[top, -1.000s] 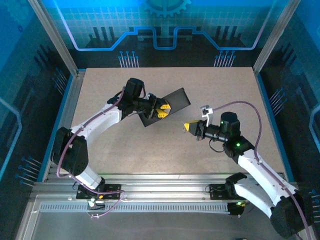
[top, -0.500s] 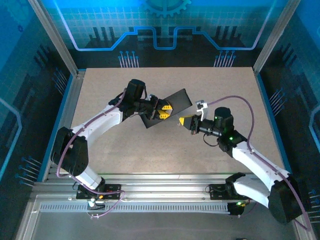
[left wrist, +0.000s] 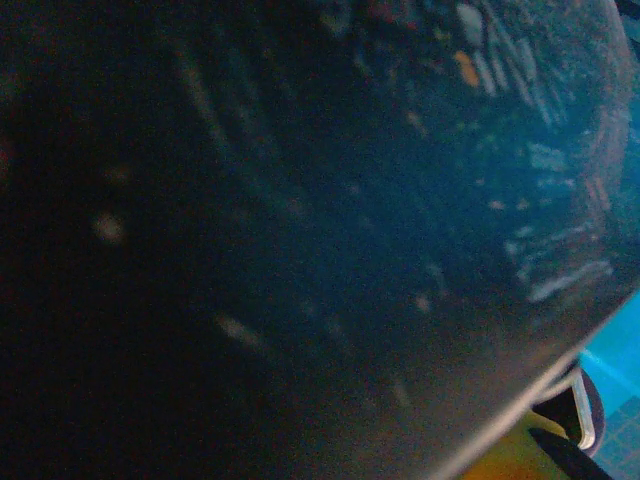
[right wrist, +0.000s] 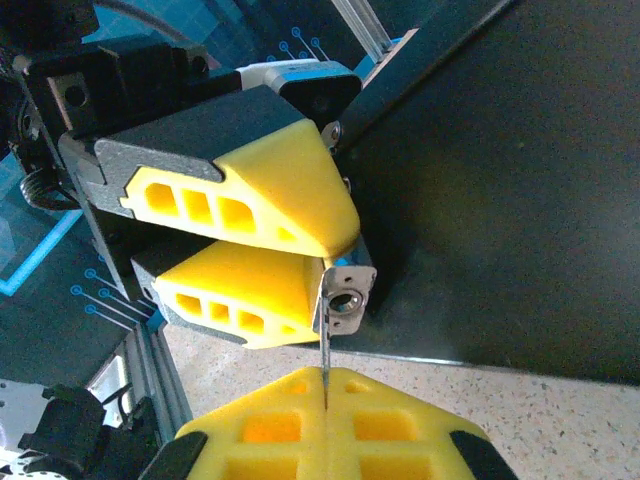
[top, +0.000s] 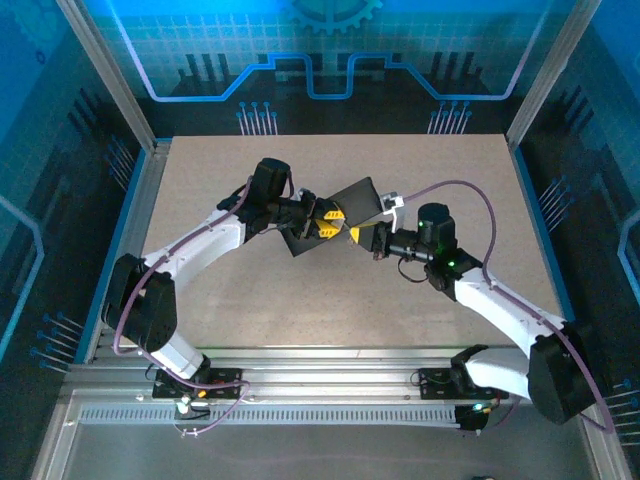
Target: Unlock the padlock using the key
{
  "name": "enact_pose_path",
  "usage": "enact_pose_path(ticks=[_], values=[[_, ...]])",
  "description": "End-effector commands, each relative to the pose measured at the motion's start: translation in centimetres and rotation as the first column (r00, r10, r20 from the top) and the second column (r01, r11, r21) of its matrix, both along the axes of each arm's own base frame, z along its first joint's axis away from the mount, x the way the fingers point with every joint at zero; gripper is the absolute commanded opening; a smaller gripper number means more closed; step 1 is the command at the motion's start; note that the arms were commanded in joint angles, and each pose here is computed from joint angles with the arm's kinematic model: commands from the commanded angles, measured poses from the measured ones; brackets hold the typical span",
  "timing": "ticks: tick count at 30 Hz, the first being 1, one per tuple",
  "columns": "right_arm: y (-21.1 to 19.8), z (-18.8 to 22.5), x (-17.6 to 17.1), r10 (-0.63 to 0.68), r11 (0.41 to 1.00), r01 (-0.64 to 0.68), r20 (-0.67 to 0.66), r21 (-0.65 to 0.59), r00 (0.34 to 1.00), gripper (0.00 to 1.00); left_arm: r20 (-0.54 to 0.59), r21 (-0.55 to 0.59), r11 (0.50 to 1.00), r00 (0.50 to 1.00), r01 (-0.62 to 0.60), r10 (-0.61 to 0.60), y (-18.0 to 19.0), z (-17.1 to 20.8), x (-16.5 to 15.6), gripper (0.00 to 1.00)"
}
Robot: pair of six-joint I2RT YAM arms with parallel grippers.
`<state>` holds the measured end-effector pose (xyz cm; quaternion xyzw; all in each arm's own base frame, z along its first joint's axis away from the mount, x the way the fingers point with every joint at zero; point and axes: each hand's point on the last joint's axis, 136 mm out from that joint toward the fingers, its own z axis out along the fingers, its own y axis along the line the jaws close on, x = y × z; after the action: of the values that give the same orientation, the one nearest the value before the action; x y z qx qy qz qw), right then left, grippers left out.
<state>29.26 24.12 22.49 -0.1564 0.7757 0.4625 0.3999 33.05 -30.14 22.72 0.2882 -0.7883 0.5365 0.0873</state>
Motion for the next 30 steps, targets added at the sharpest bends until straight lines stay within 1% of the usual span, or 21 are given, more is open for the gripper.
enact_pose_path(ticks=[1, 16, 26, 30], values=[[0.6, 1.9, 0.3, 0.018, 1.0, -0.018, 0.069, 0.002, 0.997, 0.0, 0.167, -0.092, 0.993, 0.984, 0.079, -0.063, -0.5, 4.7, -1.0, 0.0], [0.2, 0.9, 0.4, 0.014, 1.0, -0.015, 0.027, 0.007, 1.0, 0.0, 0.177, -0.094, 0.992, 0.982, 0.081, -0.063, -0.5, 4.8, -1.1, 0.0], [0.2, -0.2, 0.5, 0.018, 1.0, -0.018, -0.036, -0.005, 0.999, 0.0, 0.179, -0.091, 0.993, 0.982, 0.071, -0.054, -0.3, 4.7, -1.1, 0.0], [0.2, 0.1, 0.4, 0.021, 1.0, -0.021, -0.025, 0.008, 0.999, 0.0, 0.187, -0.093, 0.993, 0.981, 0.074, -0.056, -0.4, 4.9, -1.1, 0.0]])
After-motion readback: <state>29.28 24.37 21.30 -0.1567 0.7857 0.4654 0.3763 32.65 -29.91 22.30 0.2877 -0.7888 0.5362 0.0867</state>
